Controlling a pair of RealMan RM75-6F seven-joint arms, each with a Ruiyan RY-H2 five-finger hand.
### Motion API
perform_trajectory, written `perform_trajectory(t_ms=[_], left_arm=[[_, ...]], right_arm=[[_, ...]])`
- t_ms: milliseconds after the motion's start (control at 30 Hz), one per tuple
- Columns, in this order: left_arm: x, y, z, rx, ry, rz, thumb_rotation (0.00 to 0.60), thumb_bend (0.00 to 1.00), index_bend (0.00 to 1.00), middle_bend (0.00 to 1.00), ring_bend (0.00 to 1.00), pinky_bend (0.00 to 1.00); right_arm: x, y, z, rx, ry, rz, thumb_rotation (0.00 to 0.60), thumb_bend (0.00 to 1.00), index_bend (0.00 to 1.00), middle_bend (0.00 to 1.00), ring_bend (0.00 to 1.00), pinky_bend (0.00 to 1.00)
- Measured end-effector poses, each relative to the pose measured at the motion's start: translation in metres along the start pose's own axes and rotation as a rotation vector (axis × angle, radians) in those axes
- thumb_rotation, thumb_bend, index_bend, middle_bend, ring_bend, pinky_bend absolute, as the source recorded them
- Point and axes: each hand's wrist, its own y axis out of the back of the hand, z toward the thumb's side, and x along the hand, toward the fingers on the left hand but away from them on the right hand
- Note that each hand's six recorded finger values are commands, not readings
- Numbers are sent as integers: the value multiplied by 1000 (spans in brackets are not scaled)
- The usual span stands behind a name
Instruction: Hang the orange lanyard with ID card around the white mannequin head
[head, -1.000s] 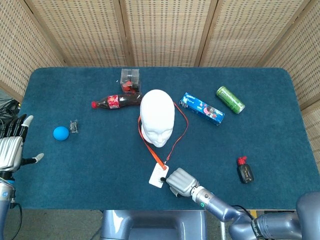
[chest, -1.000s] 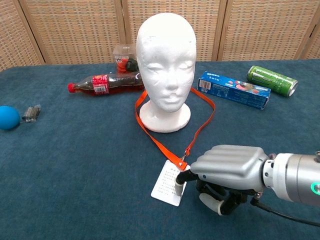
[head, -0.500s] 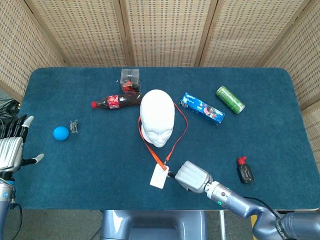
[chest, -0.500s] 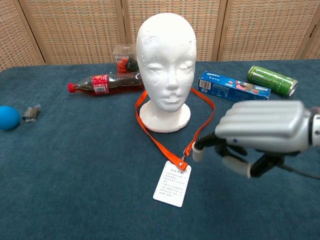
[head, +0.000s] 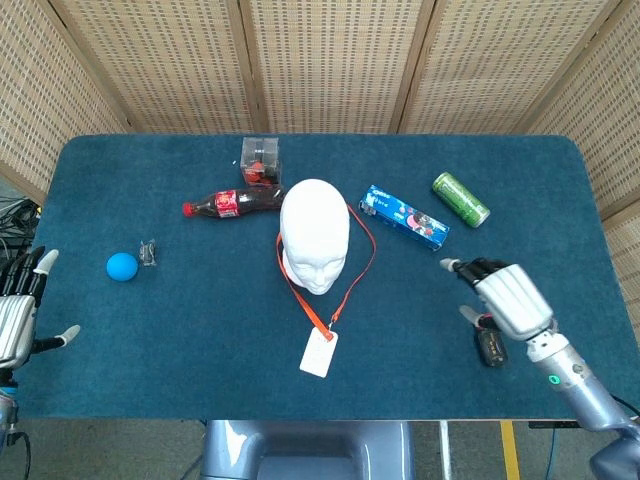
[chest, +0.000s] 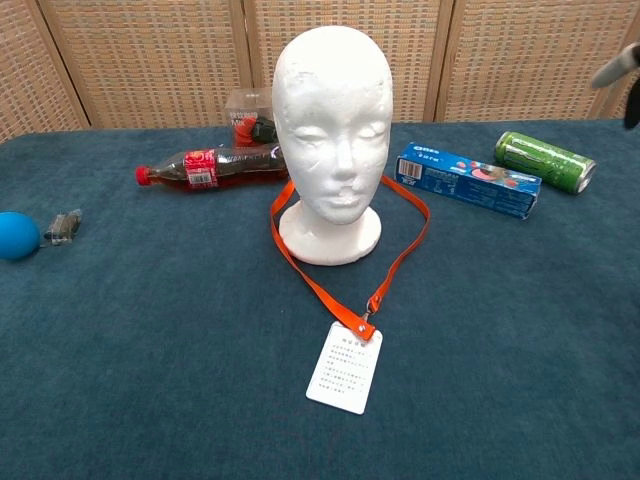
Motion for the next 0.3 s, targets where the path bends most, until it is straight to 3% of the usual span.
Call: perform_trajectory(t_ms=[133, 233, 300], left_arm=[[-10, -1, -10, -7, -17, 10, 600, 0, 0, 0, 0, 0], [-16, -3, -14, -9, -19, 16, 600, 0, 0, 0, 0, 0], [-17, -4, -14, -7, -20, 16, 600, 0, 0, 0, 0, 0]], right_arm=[[42, 0, -49, 14, -210, -68, 600, 0, 0, 0, 0, 0], [67, -4, -65, -15, -323, -97, 600, 0, 0, 0, 0, 0], [77, -5, -68, -33, -360, -109, 600, 0, 0, 0, 0, 0]])
